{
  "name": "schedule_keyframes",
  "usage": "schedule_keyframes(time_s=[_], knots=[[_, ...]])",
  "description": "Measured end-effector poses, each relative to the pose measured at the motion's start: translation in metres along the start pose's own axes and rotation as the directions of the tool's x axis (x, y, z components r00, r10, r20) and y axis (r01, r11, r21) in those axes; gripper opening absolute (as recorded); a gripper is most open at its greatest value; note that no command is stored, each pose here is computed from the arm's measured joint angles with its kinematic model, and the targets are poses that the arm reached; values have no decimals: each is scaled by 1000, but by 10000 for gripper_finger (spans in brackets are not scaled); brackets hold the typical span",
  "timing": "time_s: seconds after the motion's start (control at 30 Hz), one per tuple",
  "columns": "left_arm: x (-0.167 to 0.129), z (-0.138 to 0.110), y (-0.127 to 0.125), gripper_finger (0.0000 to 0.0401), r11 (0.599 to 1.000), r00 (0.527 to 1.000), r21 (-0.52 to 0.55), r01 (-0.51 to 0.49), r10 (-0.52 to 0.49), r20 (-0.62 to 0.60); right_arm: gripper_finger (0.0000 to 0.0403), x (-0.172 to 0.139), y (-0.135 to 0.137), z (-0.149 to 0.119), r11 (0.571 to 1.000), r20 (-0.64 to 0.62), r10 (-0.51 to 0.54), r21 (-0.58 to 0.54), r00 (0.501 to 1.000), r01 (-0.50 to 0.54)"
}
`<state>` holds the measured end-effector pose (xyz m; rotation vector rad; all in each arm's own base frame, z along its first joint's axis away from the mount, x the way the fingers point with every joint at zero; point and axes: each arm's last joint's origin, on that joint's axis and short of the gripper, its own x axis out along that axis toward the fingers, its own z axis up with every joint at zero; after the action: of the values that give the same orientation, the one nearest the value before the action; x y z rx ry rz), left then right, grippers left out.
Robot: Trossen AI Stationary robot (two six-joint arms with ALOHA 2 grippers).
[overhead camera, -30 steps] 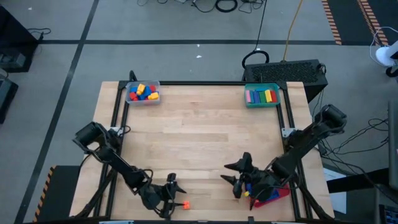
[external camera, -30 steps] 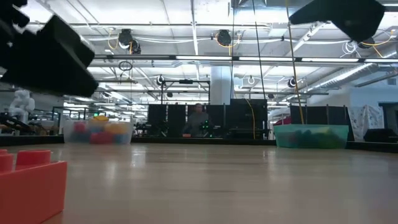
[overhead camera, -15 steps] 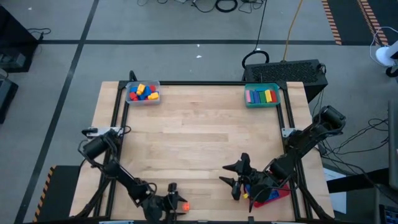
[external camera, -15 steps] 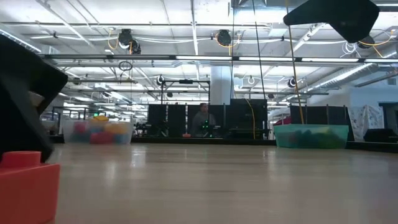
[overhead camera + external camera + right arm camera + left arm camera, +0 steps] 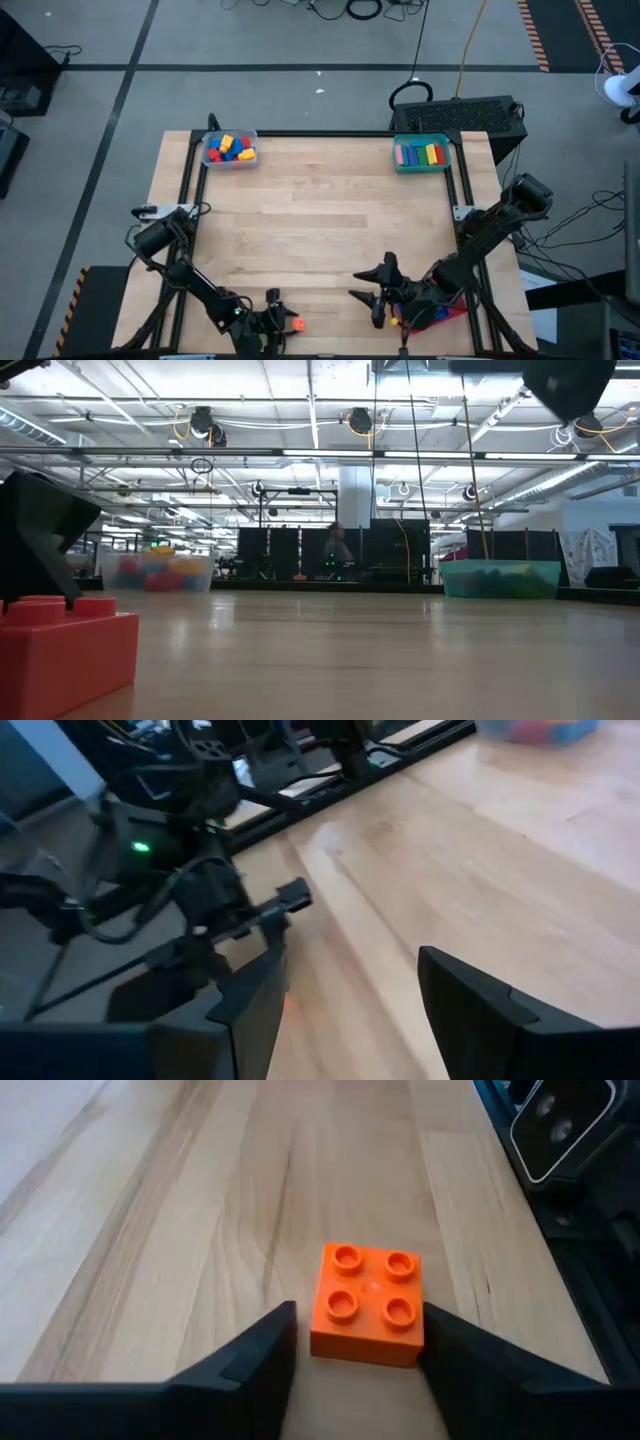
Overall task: Sort blocks by size
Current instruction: Put the small orange game piece into the red bin
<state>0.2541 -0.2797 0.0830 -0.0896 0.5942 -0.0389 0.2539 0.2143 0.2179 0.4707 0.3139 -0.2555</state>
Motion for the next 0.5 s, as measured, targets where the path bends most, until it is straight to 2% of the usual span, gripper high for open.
schedule_keyframes(time_s=[0.17,0.27,0.33,0.5], knots=[[1,1,2,152,1000,1000,-5,0,0,-1,210,21,-5,-27,996,-48,-40,-81,998,36],[2,2,2,146,1000,1000,-7,2,-2,-4,210,34,-7,-39,994,-71,-34,-107,997,26],[3,2,3,146,1000,1000,-9,1,-1,-4,210,39,-5,-45,986,-59,-17,-166,998,7],[2,11,6,146,1000,1000,-5,11,-11,4,210,45,1,-49,919,-14,44,-392,999,-46]])
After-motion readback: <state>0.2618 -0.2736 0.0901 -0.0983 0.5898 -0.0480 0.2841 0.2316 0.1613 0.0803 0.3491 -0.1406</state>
